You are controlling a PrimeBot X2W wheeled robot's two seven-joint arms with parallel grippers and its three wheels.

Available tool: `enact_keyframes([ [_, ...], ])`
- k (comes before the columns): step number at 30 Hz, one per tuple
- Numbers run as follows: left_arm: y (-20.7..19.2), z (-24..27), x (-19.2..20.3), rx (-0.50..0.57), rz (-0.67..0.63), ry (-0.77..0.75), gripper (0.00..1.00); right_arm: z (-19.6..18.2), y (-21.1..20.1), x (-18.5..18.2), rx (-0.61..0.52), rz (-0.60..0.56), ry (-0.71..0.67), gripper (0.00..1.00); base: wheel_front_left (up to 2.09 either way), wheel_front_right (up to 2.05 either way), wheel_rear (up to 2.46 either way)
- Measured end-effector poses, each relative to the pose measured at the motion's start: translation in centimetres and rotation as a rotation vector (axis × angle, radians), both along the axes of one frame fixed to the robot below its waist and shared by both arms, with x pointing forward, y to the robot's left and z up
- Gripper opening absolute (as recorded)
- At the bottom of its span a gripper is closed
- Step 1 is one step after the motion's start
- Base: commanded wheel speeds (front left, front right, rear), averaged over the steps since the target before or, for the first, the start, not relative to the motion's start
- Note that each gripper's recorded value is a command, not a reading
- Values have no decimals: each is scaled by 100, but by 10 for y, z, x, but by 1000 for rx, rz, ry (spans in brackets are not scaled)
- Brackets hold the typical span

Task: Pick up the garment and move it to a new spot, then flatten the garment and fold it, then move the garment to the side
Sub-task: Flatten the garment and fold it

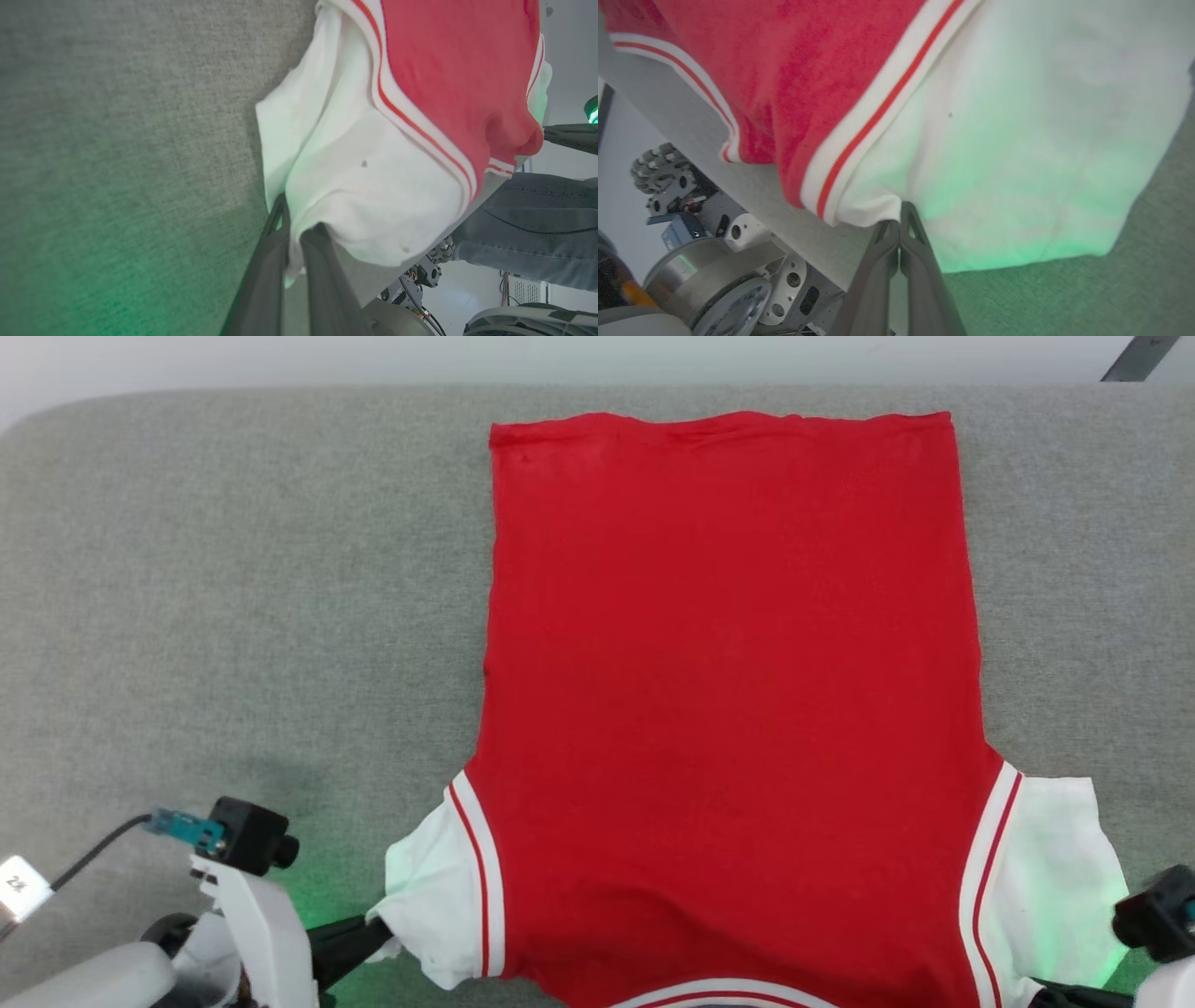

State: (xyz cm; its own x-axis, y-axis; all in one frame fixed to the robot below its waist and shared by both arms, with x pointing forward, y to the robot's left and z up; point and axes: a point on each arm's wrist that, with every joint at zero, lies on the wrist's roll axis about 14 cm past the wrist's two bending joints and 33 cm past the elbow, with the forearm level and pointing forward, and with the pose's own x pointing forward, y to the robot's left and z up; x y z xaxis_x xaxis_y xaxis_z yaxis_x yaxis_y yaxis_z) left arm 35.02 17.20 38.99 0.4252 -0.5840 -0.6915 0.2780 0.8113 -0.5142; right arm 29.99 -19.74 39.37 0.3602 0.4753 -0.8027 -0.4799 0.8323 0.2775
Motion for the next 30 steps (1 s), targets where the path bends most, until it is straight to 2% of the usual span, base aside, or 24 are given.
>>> enact_keyframes([
  [4, -5, -11, 4, -21, 53, -13, 0, -16, 0, 2, -69, 46, 1, 0, 0, 0, 0],
  [17, -8, -37, 3, -15, 136, -71, 0, -45, 9, 10, -84, 58, -23, 0, 0, 0, 0],
  [18, -8, -38, 3, -14, 138, -76, 0, -45, 10, 12, -80, 55, -36, 6, 0, 0, 0],
  [19, -8, -38, 3, -14, 141, -79, 0, -44, 9, 13, -80, 53, -54, 35, 0, 0, 0],
  [20, -8, -38, 3, -14, 143, -83, 0, -42, 9, 14, -83, 58, -70, 100, 0, 0, 0],
  [25, -8, -35, 2, -21, 154, -106, 0, -20, 16, 20, -26, 37, -129, 100, 0, 0, 0],
  [30, -10, -32, -1, -31, 158, -121, 0, 12, -21, 24, -98, 12, -156, 100, 0, 0, 0],
])
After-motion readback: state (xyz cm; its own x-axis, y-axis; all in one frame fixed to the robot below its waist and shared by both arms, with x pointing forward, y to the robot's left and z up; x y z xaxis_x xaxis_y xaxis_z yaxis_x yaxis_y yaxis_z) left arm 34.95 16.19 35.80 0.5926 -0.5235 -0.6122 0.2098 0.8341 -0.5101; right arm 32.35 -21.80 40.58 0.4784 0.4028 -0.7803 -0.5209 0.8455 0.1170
